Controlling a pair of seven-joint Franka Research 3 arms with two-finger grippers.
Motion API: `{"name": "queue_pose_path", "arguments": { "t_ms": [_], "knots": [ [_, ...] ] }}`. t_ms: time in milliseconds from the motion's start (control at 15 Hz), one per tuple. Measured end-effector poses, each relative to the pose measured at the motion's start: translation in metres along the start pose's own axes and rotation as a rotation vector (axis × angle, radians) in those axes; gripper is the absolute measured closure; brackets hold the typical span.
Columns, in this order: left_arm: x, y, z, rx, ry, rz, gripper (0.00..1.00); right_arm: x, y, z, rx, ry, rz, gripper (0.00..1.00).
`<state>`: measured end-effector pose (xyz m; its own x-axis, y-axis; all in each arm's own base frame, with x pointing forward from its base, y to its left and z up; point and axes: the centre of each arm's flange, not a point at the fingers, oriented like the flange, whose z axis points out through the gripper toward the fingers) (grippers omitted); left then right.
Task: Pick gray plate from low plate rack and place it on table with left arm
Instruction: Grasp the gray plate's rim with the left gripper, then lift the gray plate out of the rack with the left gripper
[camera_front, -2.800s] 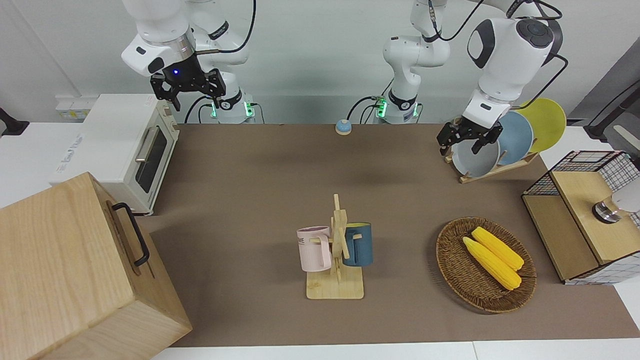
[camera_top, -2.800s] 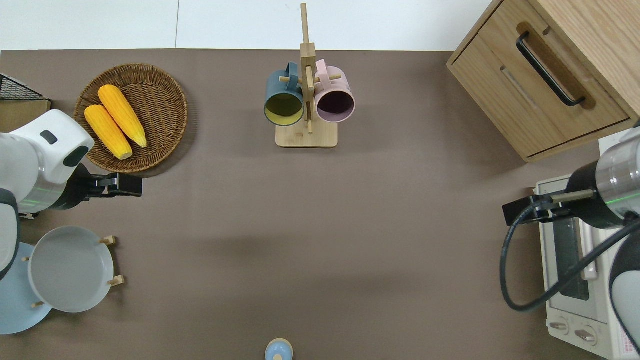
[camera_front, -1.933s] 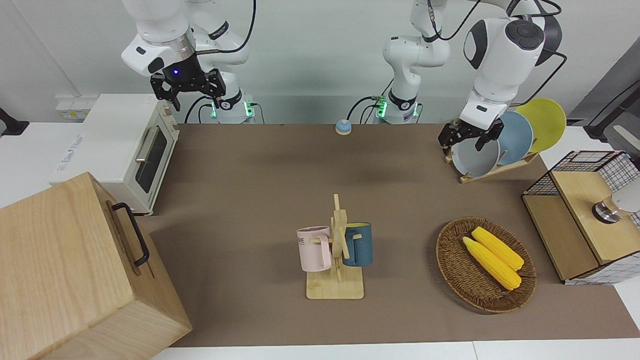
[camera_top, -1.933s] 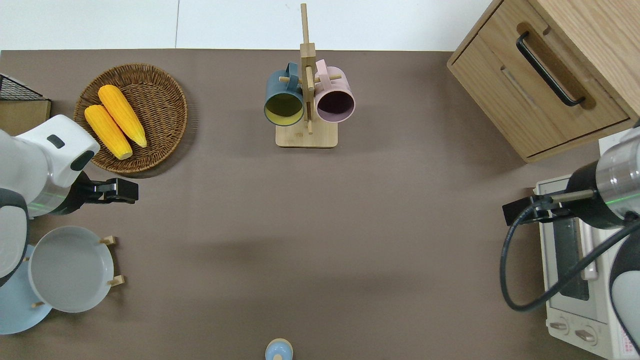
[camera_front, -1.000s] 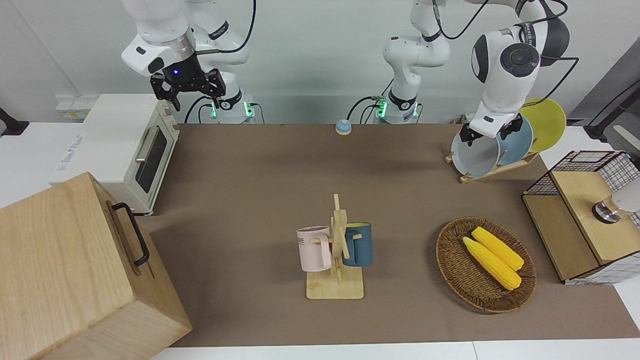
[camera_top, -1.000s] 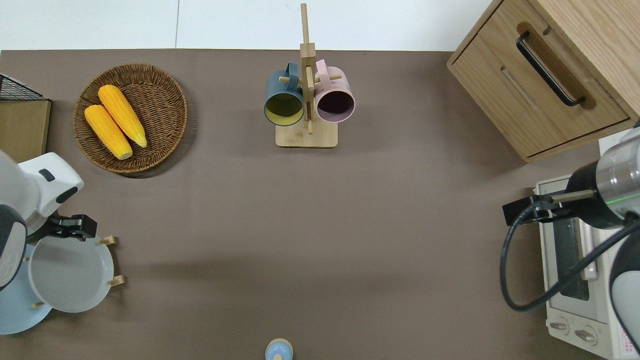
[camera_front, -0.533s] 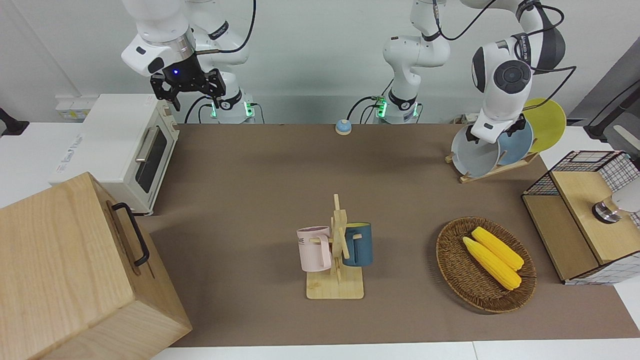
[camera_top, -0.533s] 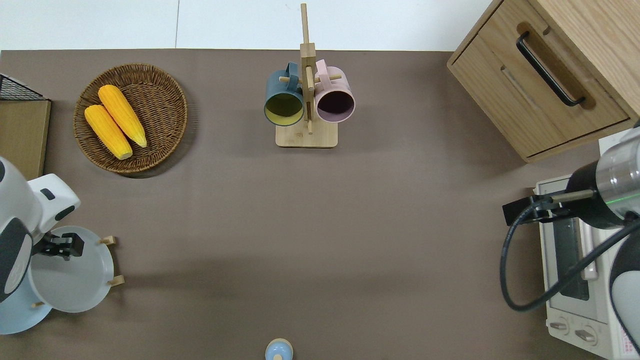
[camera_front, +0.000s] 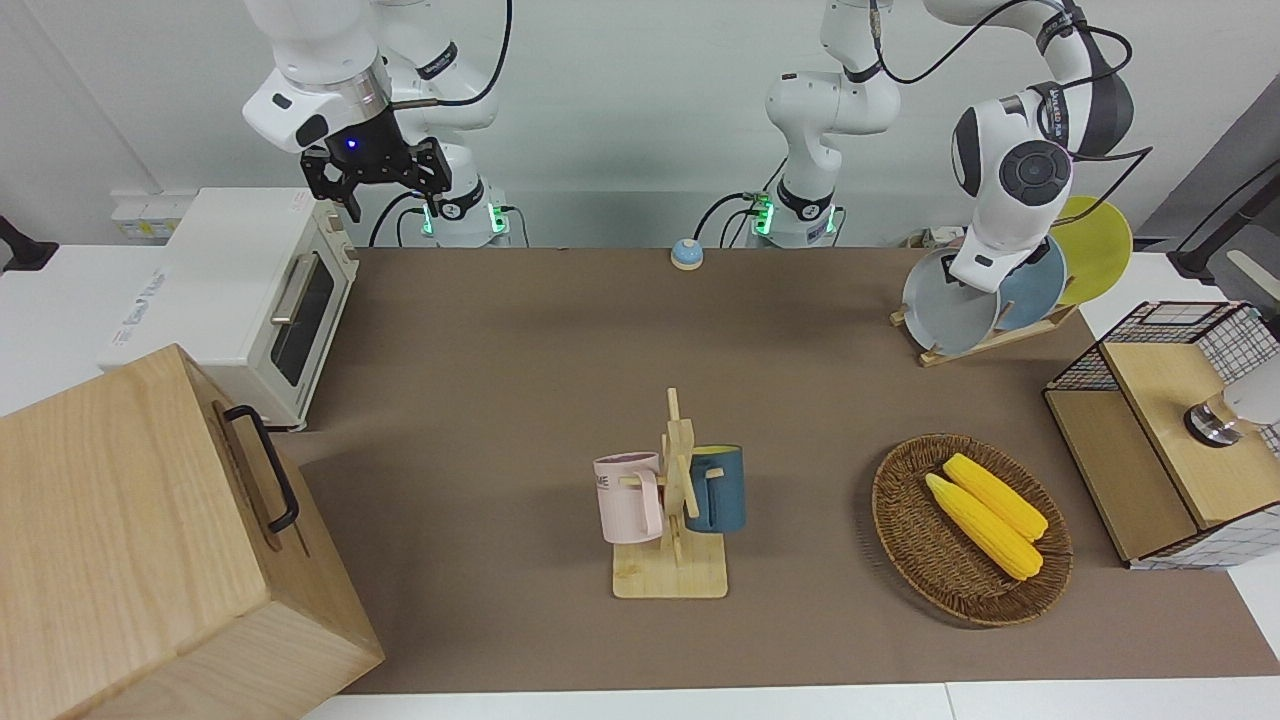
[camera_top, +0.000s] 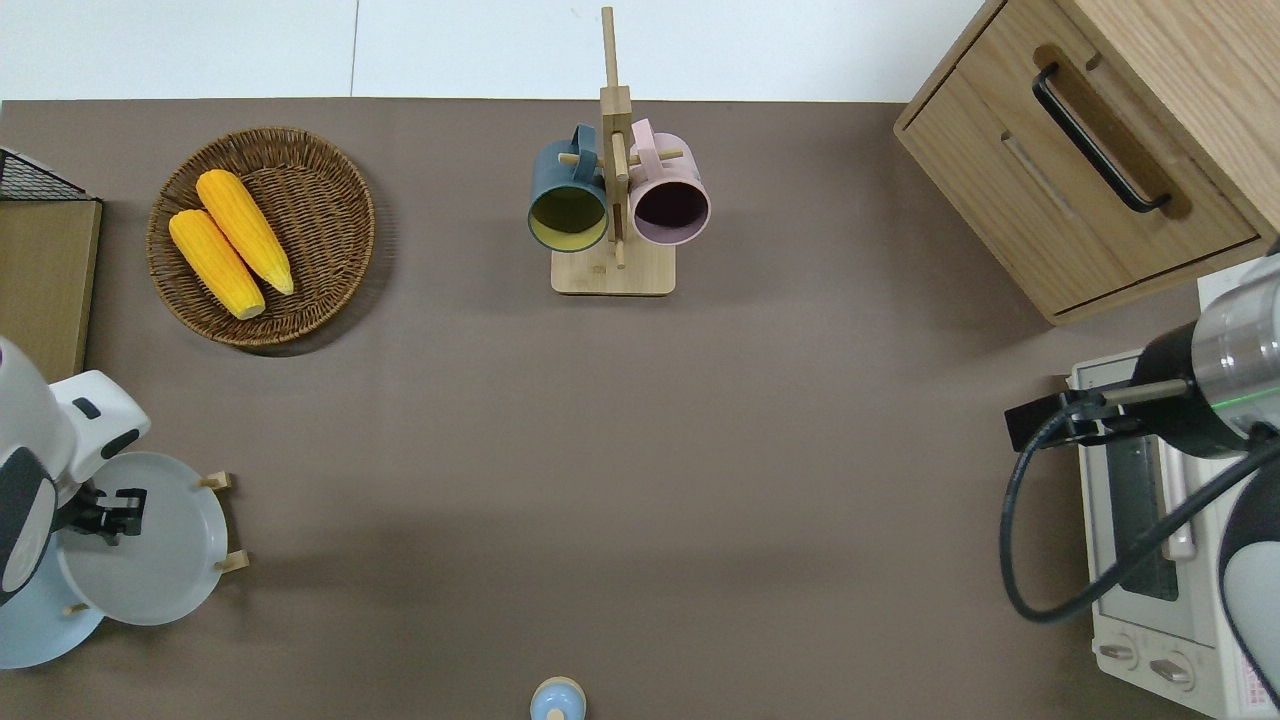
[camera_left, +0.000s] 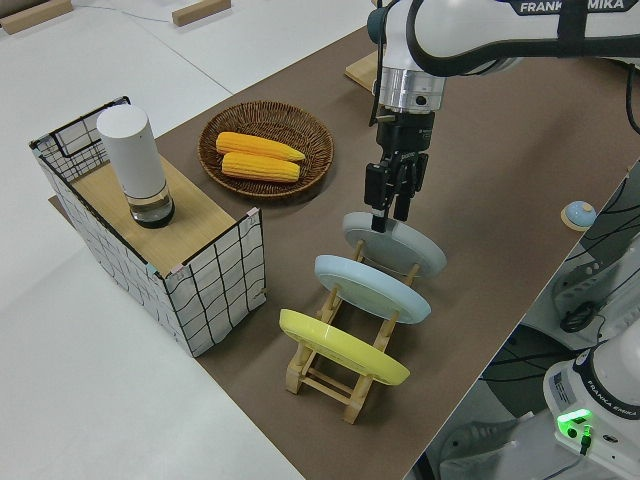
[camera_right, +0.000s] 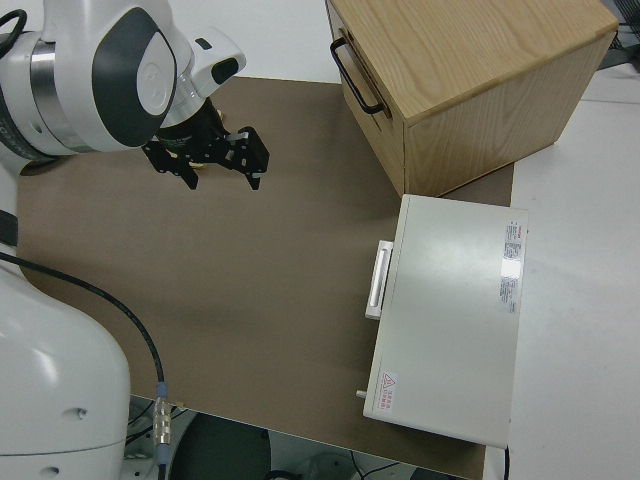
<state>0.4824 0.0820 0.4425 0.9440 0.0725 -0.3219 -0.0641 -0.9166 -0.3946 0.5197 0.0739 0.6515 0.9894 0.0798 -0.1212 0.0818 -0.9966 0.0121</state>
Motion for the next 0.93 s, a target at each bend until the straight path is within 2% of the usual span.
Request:
{"name": "queue_pose_path", "arguments": {
  "t_ms": [133,267,333,667,933],
  "knots": [
    [0.0,-0.002,0.001,-0.002,-0.001,-0.004,0.63,0.0,0.0,0.0,0.0,0.0,0.0,0.01],
    [0.0,-0.005,0.002,-0.003,-0.002,-0.008,0.84,0.0,0.0,0.0,0.0,0.0,0.0,0.01],
    [0.0,-0.008,0.002,0.005,0.0,-0.012,0.91,0.0,0.0,0.0,0.0,0.0,0.0,0.01],
    [0.0,-0.011,0.003,0.004,0.001,-0.017,0.91,0.0,0.0,0.0,0.0,0.0,0.0,0.01],
    [-0.003,-0.026,-0.029,0.003,0.049,-0.05,0.91,0.0,0.0,0.0,0.0,0.0,0.0,0.01]
  ]
}}
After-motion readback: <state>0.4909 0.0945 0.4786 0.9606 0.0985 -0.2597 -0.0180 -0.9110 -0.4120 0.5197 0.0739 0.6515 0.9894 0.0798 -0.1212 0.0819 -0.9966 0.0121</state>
